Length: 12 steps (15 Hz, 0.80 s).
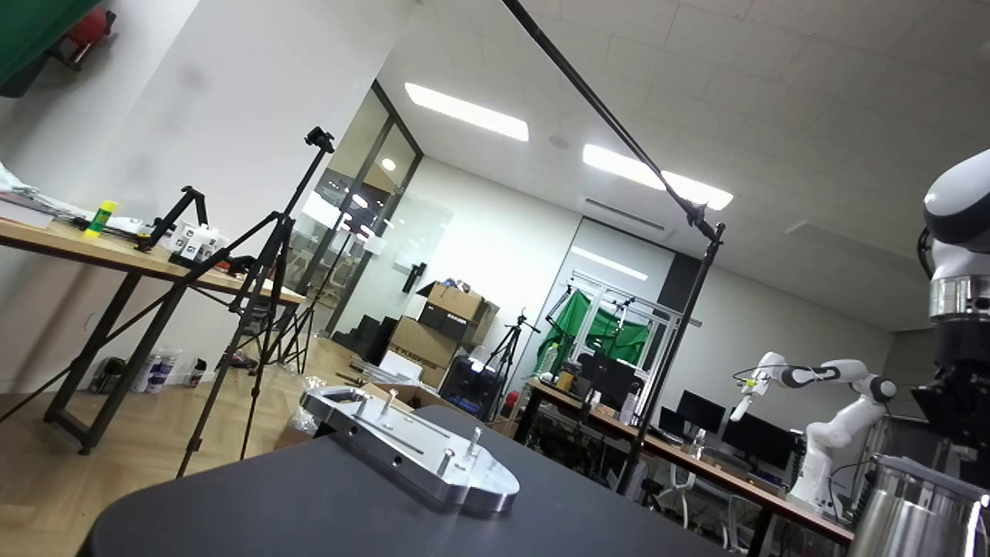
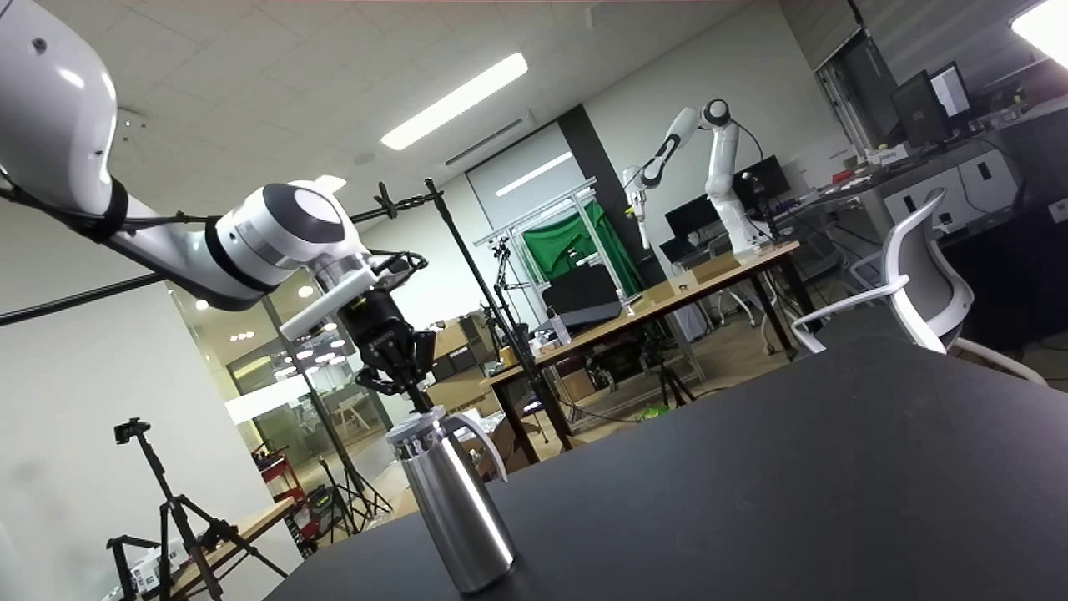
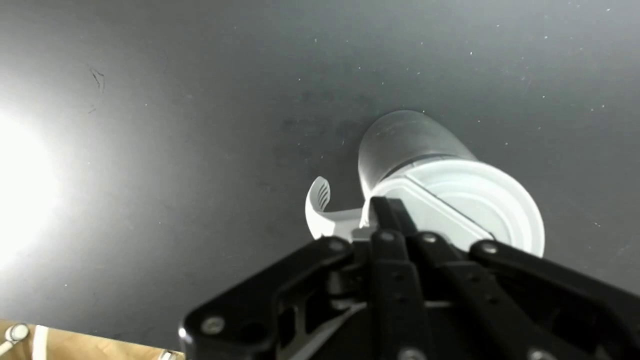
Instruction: Close the flask
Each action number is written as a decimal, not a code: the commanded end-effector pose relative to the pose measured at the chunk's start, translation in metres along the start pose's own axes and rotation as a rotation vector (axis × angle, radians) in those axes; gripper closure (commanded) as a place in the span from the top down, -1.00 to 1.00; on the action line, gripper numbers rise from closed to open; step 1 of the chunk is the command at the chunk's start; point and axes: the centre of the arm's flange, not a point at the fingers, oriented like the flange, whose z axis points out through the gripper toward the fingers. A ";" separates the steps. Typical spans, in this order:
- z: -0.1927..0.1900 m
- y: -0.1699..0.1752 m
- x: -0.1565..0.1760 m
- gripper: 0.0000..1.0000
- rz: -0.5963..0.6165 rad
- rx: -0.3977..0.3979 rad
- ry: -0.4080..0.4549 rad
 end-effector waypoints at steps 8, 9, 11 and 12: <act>-0.093 -0.025 -0.033 -1.00 -0.052 0.081 0.068; -0.103 -0.026 -0.038 -1.00 -0.060 0.089 0.073; -0.117 -0.029 -0.046 -1.00 -0.073 0.102 0.077; -0.122 -0.031 -0.049 -1.00 -0.080 0.114 0.075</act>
